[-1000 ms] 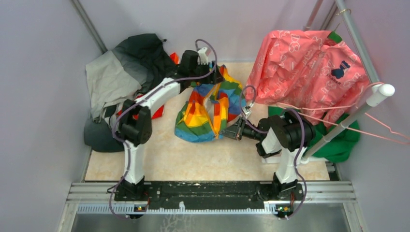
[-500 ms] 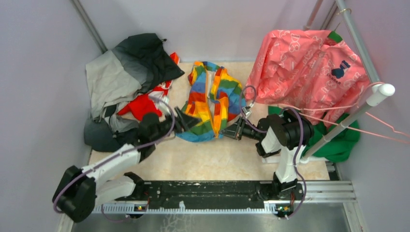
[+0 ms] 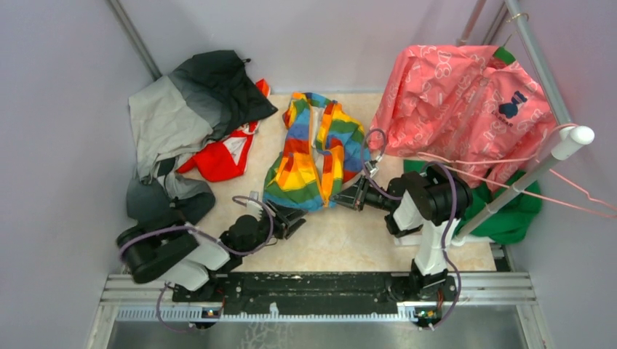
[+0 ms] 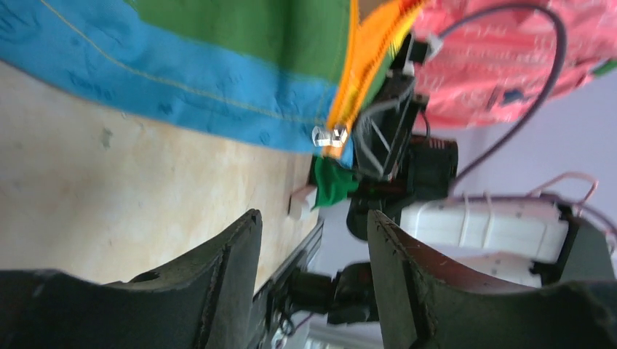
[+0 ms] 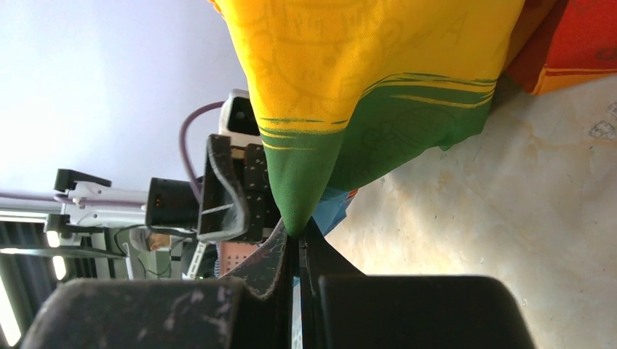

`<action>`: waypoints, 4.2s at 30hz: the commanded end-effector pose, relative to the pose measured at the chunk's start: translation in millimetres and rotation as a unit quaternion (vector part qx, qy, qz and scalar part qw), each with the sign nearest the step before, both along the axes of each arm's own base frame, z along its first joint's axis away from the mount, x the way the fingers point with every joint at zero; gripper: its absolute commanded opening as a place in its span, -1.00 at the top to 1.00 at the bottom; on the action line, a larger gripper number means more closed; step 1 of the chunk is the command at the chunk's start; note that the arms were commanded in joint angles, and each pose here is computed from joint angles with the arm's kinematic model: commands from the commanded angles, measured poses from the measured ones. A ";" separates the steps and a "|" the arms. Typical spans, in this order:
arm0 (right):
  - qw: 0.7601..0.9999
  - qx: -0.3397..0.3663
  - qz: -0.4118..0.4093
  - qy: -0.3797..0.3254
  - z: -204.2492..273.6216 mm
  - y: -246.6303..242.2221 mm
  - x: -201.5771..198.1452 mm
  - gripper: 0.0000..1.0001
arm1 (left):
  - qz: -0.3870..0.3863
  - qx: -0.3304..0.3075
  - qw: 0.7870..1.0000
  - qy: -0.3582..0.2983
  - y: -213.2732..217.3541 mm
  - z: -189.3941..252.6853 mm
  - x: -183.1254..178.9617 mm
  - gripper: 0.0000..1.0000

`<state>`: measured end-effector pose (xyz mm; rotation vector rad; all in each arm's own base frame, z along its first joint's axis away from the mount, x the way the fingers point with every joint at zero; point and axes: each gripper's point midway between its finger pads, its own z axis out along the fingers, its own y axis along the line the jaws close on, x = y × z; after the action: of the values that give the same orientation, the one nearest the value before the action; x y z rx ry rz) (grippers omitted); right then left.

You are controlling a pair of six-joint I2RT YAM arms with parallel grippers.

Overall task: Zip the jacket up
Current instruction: Zip the zipper on the jacket.

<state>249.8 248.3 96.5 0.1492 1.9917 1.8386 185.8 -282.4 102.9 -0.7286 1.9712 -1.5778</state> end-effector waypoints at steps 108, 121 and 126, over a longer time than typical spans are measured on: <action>0.535 -0.279 0.455 -0.655 -34.6 56.8 -90.2 0.15 | -0.177 0.185 0.957 -0.133 -12.2 -59.6 -33.4 1.00; 0.574 -0.258 0.474 -0.616 -31.7 75.7 -98.8 0.15 | -0.186 0.172 0.957 -0.138 -10.0 -60.0 -40.4 1.00; 0.600 -0.258 0.483 -0.583 -35.0 76.4 -103.6 0.28 | -0.186 0.177 0.956 -0.139 -5.9 -61.9 -42.5 1.00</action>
<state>152.2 311.5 50.0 -2.0999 1.3561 0.8630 149.8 -290.6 38.0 -0.0216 2.1855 -1.3404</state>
